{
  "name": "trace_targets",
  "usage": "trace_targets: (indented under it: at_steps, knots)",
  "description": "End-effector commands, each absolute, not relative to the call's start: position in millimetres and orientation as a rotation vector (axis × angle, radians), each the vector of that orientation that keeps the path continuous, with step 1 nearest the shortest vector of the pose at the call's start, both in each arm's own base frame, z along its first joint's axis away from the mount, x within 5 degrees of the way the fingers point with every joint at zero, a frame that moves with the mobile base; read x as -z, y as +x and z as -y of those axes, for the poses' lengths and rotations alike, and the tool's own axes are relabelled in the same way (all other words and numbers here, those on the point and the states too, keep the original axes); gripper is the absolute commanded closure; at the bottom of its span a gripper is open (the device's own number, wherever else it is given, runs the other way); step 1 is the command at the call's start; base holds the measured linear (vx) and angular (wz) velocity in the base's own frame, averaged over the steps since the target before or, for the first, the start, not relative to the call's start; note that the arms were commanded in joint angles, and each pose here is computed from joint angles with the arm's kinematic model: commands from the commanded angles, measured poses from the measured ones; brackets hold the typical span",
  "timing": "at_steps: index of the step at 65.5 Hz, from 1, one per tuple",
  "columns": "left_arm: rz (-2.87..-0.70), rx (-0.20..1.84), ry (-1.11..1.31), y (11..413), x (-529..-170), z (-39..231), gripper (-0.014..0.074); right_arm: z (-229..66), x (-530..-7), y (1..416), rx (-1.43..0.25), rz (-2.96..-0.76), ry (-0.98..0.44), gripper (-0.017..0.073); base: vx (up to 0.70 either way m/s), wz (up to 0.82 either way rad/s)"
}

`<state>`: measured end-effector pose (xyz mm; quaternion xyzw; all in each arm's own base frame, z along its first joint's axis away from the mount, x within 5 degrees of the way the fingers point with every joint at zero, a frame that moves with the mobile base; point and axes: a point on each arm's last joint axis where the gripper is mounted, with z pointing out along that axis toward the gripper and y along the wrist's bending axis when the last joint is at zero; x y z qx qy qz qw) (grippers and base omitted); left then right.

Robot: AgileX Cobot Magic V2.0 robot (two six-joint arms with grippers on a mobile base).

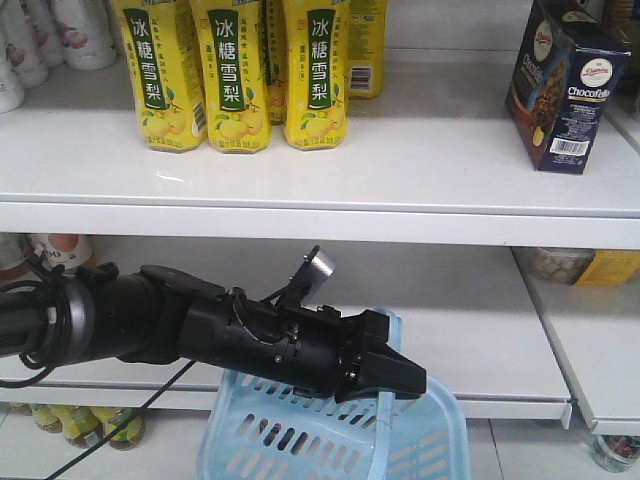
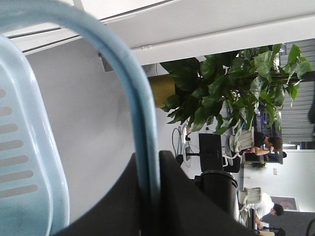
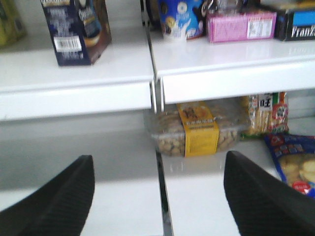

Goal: Left arm holds basket, right arm returns cookies

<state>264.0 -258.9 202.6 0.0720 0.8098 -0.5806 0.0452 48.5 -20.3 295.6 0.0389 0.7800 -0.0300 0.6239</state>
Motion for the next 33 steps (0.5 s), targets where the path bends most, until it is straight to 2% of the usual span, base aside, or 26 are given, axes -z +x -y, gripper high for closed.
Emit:
trace_targets:
  at_steps: [1,10,21,33]
  knots:
    - [-2.305,1.847,0.258,266,-235,260,0.0600,15,-301,43,0.045,-1.787,-0.025,0.0050,0.00,0.00]
    - [-2.305,1.847,0.258,266,-235,260,0.0600,15,-294,35,0.046,-1.771,-0.078,0.0051,0.00,0.00]
    - [-2.305,1.847,0.258,266,-235,260,0.0600,18,-289,20,0.026,-1.632,-0.072,0.0051,0.00,0.00]
    - [-2.306,1.845,0.260,266,-235,260,0.0600,16,-284,24,0.035,-1.632,-0.091,0.0051,0.00,0.00]
